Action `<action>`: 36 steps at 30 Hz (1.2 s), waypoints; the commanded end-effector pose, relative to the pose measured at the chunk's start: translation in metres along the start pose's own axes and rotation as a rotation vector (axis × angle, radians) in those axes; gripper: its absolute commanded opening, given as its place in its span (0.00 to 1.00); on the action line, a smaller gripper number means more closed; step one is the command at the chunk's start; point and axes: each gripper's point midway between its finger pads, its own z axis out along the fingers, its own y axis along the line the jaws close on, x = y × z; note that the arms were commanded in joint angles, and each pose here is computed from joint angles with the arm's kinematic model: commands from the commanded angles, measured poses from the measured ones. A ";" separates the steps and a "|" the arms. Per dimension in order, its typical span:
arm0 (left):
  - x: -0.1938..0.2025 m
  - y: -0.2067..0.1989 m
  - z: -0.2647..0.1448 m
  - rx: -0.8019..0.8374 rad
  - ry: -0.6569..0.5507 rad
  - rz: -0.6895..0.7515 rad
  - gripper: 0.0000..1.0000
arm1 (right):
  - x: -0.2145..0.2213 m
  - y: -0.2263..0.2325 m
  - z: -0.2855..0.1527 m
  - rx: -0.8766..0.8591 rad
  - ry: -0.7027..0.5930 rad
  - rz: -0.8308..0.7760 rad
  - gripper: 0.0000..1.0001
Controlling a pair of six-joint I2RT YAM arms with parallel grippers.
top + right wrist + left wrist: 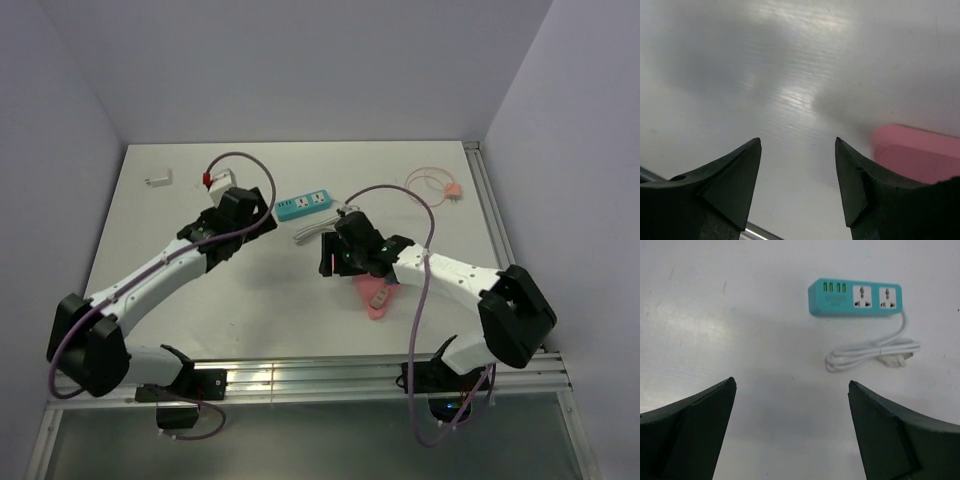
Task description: Insert the plug
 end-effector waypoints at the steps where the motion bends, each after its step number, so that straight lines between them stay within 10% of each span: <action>1: -0.023 -0.027 0.025 0.047 0.019 0.032 1.00 | -0.079 0.037 -0.052 -0.136 -0.220 -0.027 0.70; 13: -0.040 -0.077 0.102 0.182 -0.036 0.185 1.00 | -0.226 -0.082 -0.095 0.177 -0.552 0.284 0.84; 25: -0.014 -0.133 0.165 0.454 0.046 0.832 0.99 | -0.256 -0.270 -0.086 0.468 -0.450 0.542 0.86; 36: -0.004 -0.122 0.205 0.430 0.056 0.979 1.00 | -0.256 -0.353 -0.044 0.707 -0.325 0.491 0.91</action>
